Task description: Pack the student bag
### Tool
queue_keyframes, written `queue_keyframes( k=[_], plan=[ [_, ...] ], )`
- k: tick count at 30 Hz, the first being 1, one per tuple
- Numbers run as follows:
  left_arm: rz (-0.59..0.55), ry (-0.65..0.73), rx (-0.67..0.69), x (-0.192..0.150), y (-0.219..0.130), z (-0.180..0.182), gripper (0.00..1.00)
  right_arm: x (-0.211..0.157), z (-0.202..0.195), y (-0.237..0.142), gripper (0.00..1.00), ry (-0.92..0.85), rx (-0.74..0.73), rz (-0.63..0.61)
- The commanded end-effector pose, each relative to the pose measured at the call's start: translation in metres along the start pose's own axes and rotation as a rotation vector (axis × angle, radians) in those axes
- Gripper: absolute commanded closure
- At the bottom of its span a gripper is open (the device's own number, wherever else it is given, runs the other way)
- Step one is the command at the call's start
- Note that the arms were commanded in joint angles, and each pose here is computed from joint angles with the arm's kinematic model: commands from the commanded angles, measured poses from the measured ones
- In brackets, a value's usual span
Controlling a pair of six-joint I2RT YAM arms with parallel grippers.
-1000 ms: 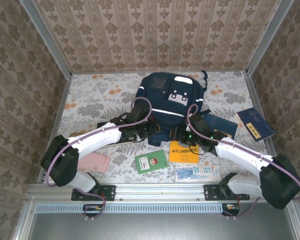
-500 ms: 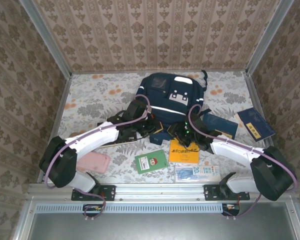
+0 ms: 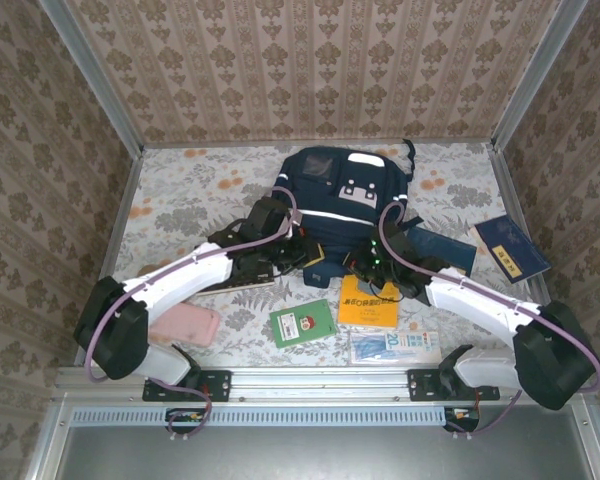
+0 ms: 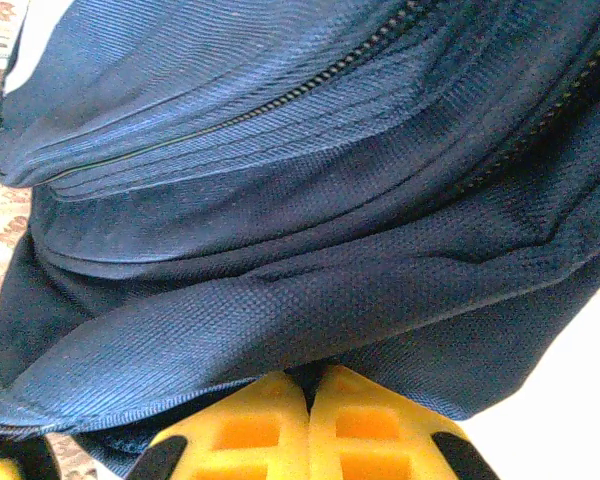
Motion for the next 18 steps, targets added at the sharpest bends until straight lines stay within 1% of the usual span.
queue_keyframes(
  k=[1, 5, 10, 14, 18],
  plan=[
    [0.047, 0.119, -0.010, -0.005, -0.023, -0.014, 1.00, 0.015, -0.003, -0.022, 1.00, -0.148, -0.145, -0.068],
    [0.098, 0.186, 0.043, -0.008, -0.027, -0.013, 1.00, 0.016, -0.010, -0.028, 1.00, -0.216, -0.228, -0.067],
    [0.147, 0.247, 0.105, -0.009, -0.028, -0.011, 1.00, 0.019, -0.019, -0.037, 1.00, -0.225, -0.282, -0.084],
    [0.141, 0.277, 0.160, -0.007, -0.030, -0.008, 1.00, 0.022, -0.024, -0.046, 1.00, -0.218, -0.300, -0.111],
    [0.135, 0.276, 0.184, -0.003, -0.029, -0.004, 1.00, 0.026, -0.029, -0.056, 1.00, -0.211, -0.317, -0.142]
  ],
)
Point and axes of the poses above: each hand's point on the last joint's axis, 136 mm out from that joint toward the fingers, its own y axis out along the fingers, its own z axis along the line the jaws close on, x = y × z, the point moved 9 cm from there along -y, back along the fingers, and after that the axes turned 7 degrees about -y, right-handed, at the moved point
